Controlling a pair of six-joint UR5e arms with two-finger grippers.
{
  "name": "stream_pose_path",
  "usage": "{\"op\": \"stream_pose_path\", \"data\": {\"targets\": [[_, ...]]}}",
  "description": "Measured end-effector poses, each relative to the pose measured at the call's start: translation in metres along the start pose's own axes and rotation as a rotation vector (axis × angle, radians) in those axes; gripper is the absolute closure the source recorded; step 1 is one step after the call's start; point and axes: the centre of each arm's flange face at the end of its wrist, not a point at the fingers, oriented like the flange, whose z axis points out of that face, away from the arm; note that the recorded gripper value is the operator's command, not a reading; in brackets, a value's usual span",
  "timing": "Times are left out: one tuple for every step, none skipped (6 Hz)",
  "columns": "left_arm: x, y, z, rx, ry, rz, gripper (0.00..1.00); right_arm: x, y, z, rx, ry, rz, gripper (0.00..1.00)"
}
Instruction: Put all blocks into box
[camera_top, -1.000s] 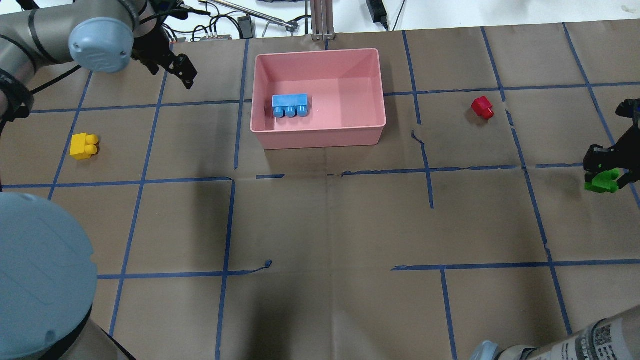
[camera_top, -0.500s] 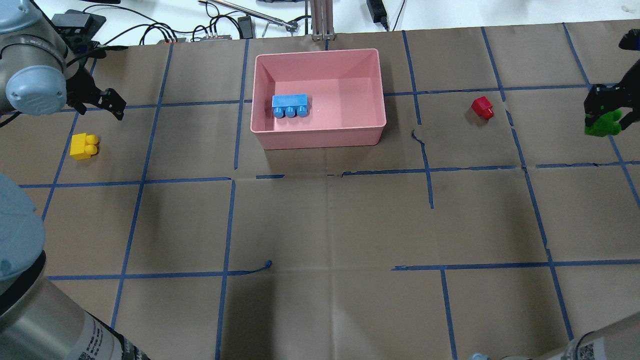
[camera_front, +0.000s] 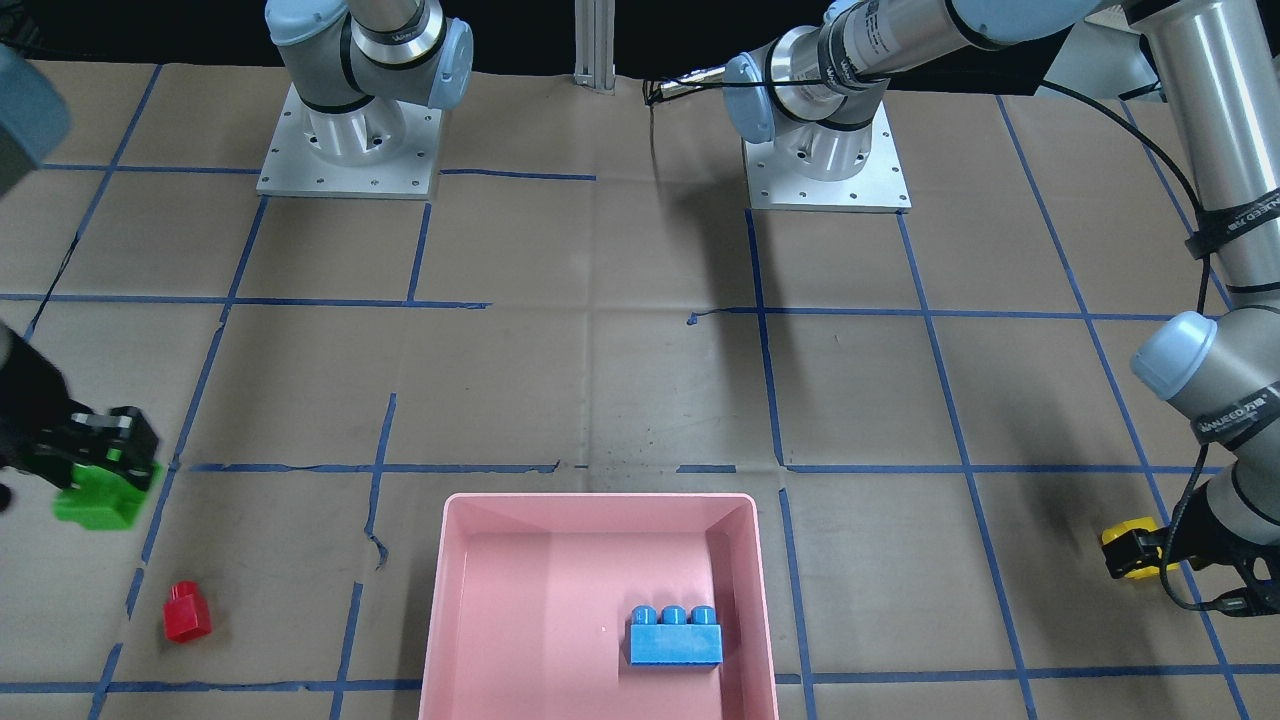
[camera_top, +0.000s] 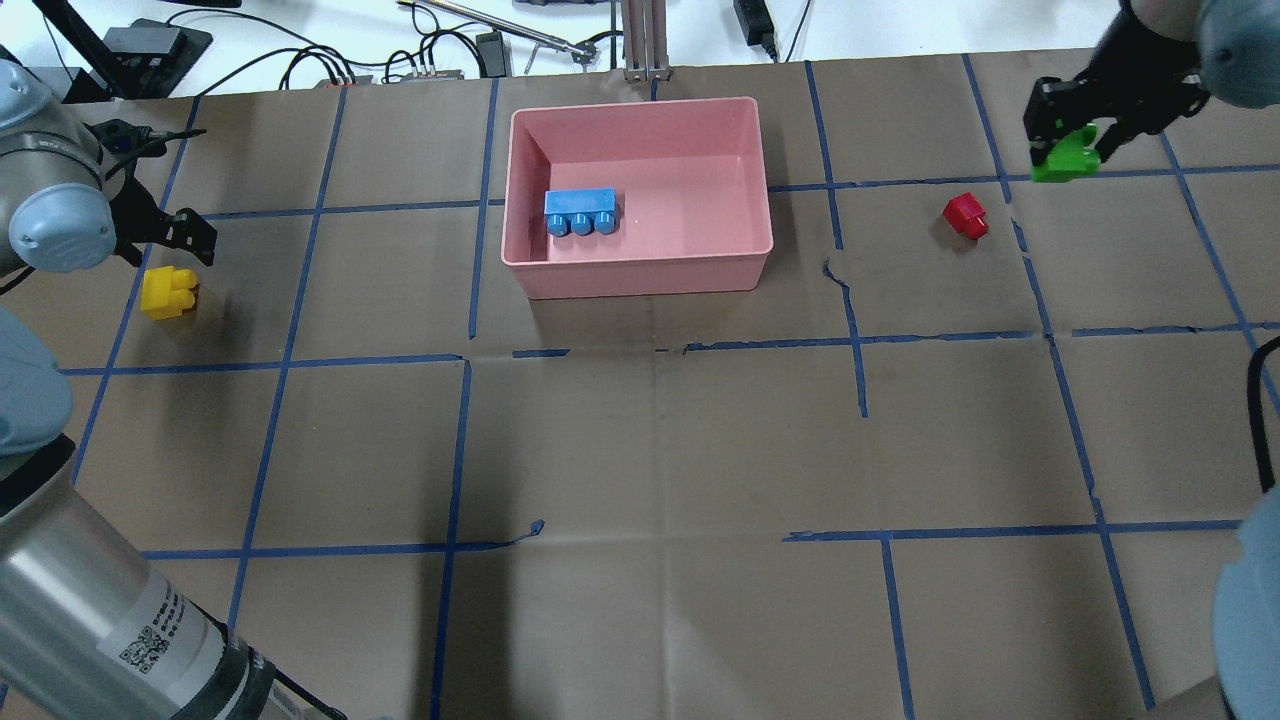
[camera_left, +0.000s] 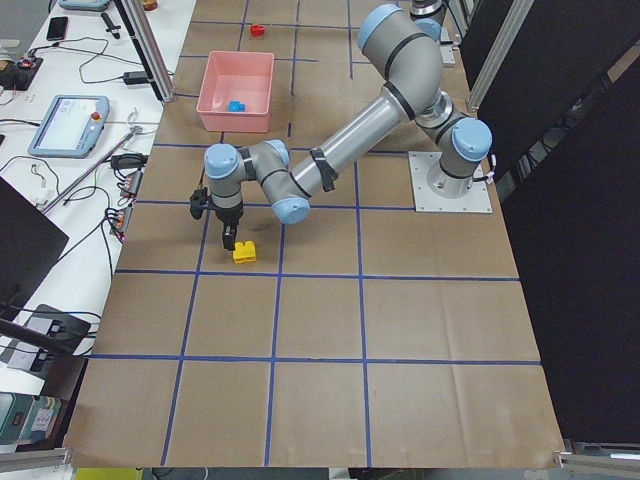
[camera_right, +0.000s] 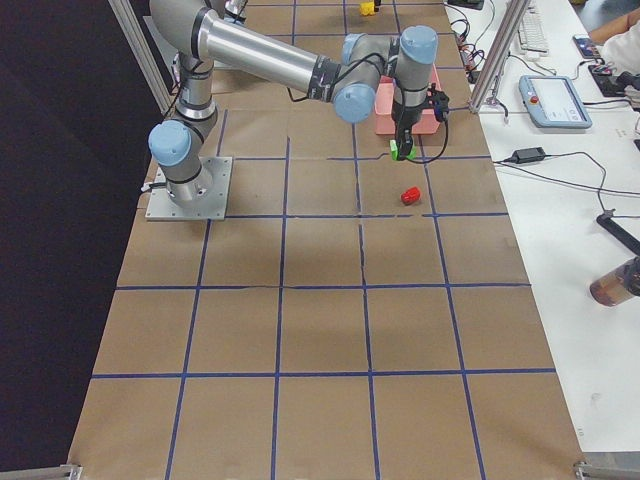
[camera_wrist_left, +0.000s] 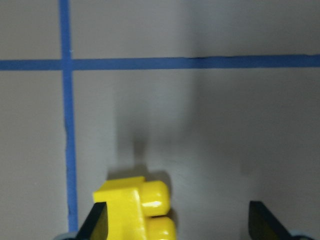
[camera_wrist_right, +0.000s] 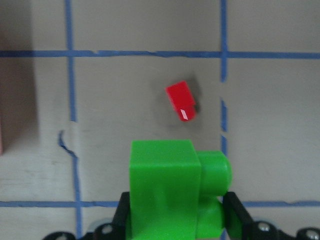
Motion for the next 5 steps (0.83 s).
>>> {"op": "stream_pose_path", "data": {"targets": [[-0.008,0.005,0.013,-0.005,-0.001,-0.010,0.40,-0.076,-0.019,0.000,0.020,-0.028,-0.061,0.63],[-0.010,0.007,0.018,-0.008,-0.001,-0.012,0.73,-0.147,-0.036,0.007,0.032,-0.045,-0.095,0.60],[-0.010,0.007,0.016,-0.006,-0.001,-0.008,0.95,-0.205,-0.051,0.027,0.029,-0.056,-0.117,0.60],[-0.009,0.007,0.012,-0.002,0.000,0.007,1.00,-0.242,-0.062,0.062,0.022,-0.062,-0.135,0.58],[-0.001,0.004,0.001,0.003,0.010,0.041,1.00,-0.262,-0.069,0.099,0.014,-0.064,-0.147,0.10]]}}
